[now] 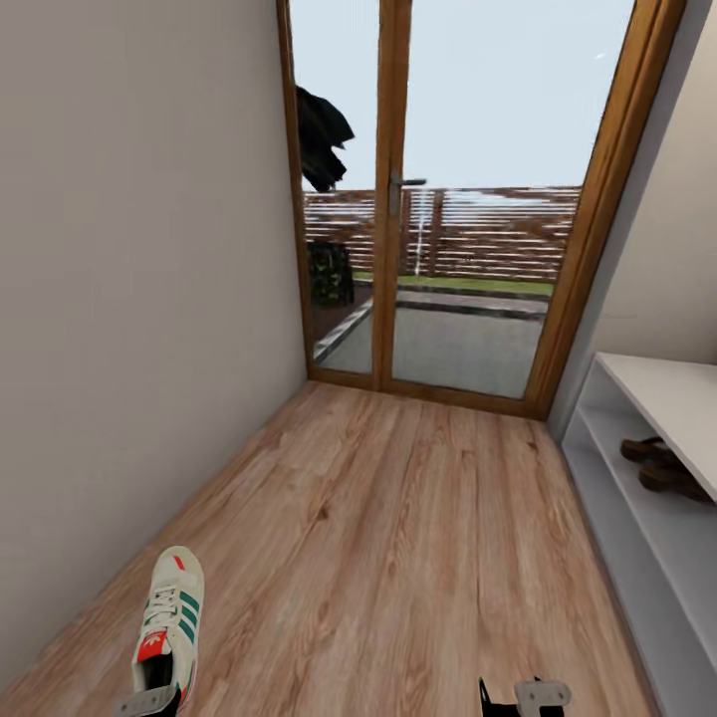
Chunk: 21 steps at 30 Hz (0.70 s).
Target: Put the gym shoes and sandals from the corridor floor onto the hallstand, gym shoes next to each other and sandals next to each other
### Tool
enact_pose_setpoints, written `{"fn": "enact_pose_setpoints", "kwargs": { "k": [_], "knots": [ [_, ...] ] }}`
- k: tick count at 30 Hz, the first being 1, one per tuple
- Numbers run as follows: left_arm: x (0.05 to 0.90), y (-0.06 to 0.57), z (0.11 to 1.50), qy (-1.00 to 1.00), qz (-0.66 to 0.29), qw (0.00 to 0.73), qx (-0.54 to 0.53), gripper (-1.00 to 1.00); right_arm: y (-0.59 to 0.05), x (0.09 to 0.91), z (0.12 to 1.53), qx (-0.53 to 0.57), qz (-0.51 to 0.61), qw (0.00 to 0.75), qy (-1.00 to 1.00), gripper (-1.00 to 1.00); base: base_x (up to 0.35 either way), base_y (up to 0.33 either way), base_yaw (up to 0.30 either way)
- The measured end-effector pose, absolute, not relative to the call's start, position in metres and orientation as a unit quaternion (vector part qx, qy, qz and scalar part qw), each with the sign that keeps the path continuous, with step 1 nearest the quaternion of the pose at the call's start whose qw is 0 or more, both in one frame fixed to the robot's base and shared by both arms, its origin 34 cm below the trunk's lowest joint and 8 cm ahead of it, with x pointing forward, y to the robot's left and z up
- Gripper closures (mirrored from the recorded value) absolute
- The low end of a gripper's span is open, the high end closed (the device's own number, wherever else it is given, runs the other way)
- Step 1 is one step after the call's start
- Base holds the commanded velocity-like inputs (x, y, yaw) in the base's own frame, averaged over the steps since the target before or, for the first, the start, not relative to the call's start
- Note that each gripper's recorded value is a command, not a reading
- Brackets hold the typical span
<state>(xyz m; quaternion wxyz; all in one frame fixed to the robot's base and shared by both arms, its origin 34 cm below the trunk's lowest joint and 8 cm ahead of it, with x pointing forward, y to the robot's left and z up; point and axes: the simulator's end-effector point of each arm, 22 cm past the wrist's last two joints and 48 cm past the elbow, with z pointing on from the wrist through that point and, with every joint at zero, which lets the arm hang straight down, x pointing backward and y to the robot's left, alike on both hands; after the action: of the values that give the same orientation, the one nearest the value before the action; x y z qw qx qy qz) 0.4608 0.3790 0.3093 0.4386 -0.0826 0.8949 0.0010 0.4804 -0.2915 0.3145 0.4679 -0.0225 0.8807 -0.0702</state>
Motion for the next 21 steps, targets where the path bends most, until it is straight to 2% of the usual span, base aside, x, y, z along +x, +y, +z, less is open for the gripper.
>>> {"fn": "enact_pose_setpoints", "kwargs": {
  "k": [6,21],
  "knots": [
    [0.4607,0.3790,0.3093,0.895,0.001,0.439,-0.082,1.00,-0.2915,0.4800,0.3142,-0.022,-0.070,0.468,0.881,-1.00,0.340,-0.071,0.170],
    [0.4608,0.3792,0.3093,0.895,0.001,0.439,-0.083,1.00,-0.2915,0.4801,0.3143,-0.022,-0.070,0.468,0.881,-1.00,0.327,-0.128,0.267]
  ]
}}
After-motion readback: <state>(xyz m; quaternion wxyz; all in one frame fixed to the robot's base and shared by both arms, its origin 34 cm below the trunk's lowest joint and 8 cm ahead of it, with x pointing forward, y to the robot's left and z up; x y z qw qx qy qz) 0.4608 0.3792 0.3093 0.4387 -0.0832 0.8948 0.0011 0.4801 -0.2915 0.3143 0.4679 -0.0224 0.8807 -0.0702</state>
